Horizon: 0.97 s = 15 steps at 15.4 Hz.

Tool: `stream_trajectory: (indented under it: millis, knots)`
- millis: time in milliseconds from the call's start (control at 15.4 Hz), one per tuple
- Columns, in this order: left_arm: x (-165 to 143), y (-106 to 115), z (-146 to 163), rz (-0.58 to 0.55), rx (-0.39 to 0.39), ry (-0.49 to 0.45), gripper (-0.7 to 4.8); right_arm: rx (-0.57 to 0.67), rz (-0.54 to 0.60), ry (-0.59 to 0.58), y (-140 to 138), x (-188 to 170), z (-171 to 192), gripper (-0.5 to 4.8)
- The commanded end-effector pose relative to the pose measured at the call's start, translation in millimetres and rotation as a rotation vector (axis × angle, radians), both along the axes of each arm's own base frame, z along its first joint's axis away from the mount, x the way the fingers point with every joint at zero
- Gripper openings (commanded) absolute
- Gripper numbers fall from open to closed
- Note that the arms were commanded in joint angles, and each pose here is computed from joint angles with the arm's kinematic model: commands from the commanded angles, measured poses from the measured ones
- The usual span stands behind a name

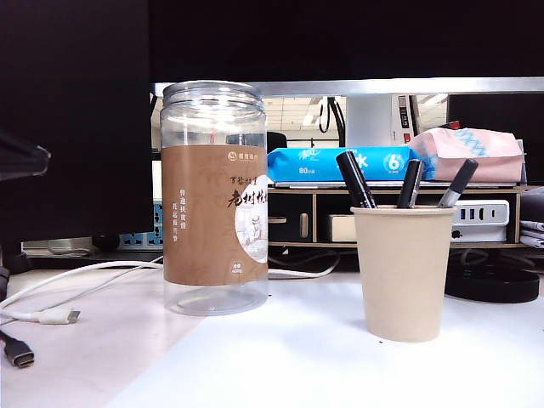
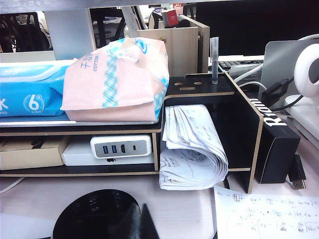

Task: Pick up the marker from the paper cup and put it on the table.

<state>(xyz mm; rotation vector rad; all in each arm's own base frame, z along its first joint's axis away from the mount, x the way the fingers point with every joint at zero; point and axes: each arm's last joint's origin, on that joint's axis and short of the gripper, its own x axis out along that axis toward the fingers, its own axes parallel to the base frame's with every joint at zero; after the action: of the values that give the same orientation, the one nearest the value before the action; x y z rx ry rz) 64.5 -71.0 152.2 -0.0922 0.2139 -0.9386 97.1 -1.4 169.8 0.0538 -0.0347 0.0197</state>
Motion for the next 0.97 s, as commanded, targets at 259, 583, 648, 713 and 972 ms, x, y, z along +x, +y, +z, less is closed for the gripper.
stream_trajectory:
  millis: [259,583,648,713,972]
  knots:
    - [-1.2,-0.6,-1.7,-0.056,0.041,-0.035,-0.04,-0.003,0.0,-0.012,0.0,0.1,0.4,-0.05]
    - [-1.5,-1.0,-1.0,-0.065,0.035,-0.039,-0.04,-0.003,0.0,-0.012,0.0,0.1,0.4,-0.05]
    - [-1.5,-1.0,-1.0,-0.064,0.035,-0.04,-0.04,-0.003,0.0,-0.011,0.0,0.1,0.4,-0.05]
    - [-1.5,-1.0,-1.0,-0.064,0.036,-0.041,-0.04,-0.003,0.0,-0.011,0.0,0.1,0.4,-0.05]
    - [-1.4,-0.9,-1.0,-0.063,0.04,-0.046,-0.04,-0.003,0.0,-0.012,0.0,0.1,0.4,-0.05]
